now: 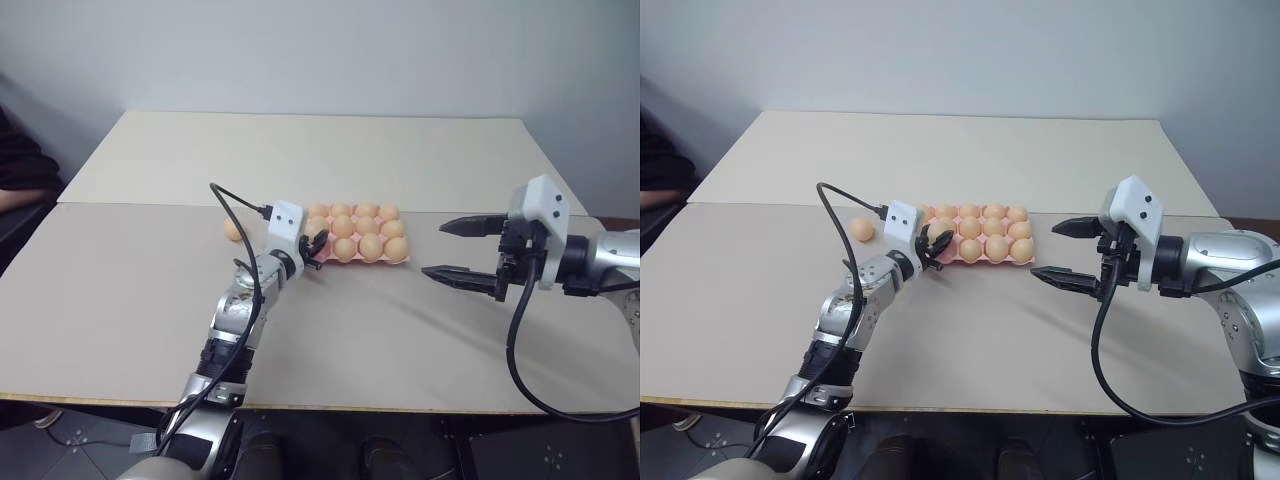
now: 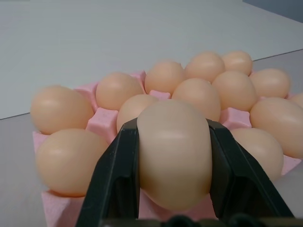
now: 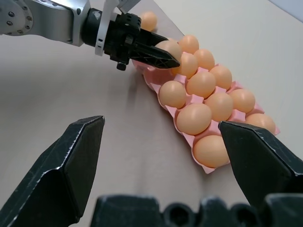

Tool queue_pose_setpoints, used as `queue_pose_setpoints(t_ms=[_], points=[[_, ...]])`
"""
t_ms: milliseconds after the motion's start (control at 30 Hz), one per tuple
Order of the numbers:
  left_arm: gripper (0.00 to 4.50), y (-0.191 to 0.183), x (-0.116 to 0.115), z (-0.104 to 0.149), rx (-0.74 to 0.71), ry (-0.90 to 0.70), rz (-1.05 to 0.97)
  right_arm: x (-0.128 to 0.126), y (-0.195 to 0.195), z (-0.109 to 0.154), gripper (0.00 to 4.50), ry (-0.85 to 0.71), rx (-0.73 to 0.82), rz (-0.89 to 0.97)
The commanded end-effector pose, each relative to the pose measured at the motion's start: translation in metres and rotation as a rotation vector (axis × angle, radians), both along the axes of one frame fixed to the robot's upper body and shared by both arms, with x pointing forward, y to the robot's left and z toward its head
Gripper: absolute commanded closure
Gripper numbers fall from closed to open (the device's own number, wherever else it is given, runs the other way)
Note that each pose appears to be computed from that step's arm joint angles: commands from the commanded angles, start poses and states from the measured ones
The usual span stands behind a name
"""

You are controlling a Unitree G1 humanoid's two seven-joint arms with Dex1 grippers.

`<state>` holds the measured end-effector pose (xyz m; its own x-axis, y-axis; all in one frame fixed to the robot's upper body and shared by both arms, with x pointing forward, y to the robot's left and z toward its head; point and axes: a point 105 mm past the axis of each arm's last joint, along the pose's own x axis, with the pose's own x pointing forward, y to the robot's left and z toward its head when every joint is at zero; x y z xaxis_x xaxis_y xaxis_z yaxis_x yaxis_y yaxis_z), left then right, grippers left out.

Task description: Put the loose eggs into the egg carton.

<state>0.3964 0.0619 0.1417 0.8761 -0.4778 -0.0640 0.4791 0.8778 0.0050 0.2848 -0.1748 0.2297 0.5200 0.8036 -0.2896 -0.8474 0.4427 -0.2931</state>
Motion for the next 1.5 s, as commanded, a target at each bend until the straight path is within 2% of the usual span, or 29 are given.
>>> queue_pose_setpoints(t_ms=[33, 133, 433, 600, 833, 1000, 1167, 1400, 1500], points=[[2.99, -0.005, 0.0, 0.011, -0.017, -0.039, -0.016, -0.003, -0.003, 0.012, 0.0, -0.043, -0.007, -0.006], [2.99, -0.005, -0.001, 0.009, -0.019, -0.027, -0.018, -0.003, -0.003, 0.013, 0.0, -0.043, -0.005, -0.005], [0.08, -0.007, -0.003, 0.007, -0.006, -0.016, -0.023, -0.003, -0.002, 0.013, 0.0, -0.044, -0.008, -0.006], [0.08, 0.0, -0.012, 0.014, -0.013, -0.021, -0.035, -0.003, -0.003, 0.013, 0.0, -0.042, -0.01, -0.008], [0.08, 0.027, -0.033, 0.042, -0.072, -0.033, -0.016, -0.002, -0.003, 0.012, 0.0, -0.043, -0.014, -0.009], [0.08, 0.071, -0.047, 0.058, -0.095, 0.009, 0.089, -0.001, -0.003, 0.012, 0.0, -0.044, -0.016, -0.009], [0.08, 0.122, -0.061, 0.053, 0.067, 0.105, 0.225, 0.002, -0.002, 0.012, 0.0, -0.044, -0.015, -0.003], [0.08, 0.175, -0.079, 0.07, 0.019, 0.195, 0.364, 0.004, -0.002, 0.011, 0.0, -0.043, -0.014, 0.003], [0.08, 0.188, -0.079, 0.087, -0.075, 0.213, 0.425, 0.006, -0.002, 0.011, 0.0, -0.044, -0.014, 0.005]])
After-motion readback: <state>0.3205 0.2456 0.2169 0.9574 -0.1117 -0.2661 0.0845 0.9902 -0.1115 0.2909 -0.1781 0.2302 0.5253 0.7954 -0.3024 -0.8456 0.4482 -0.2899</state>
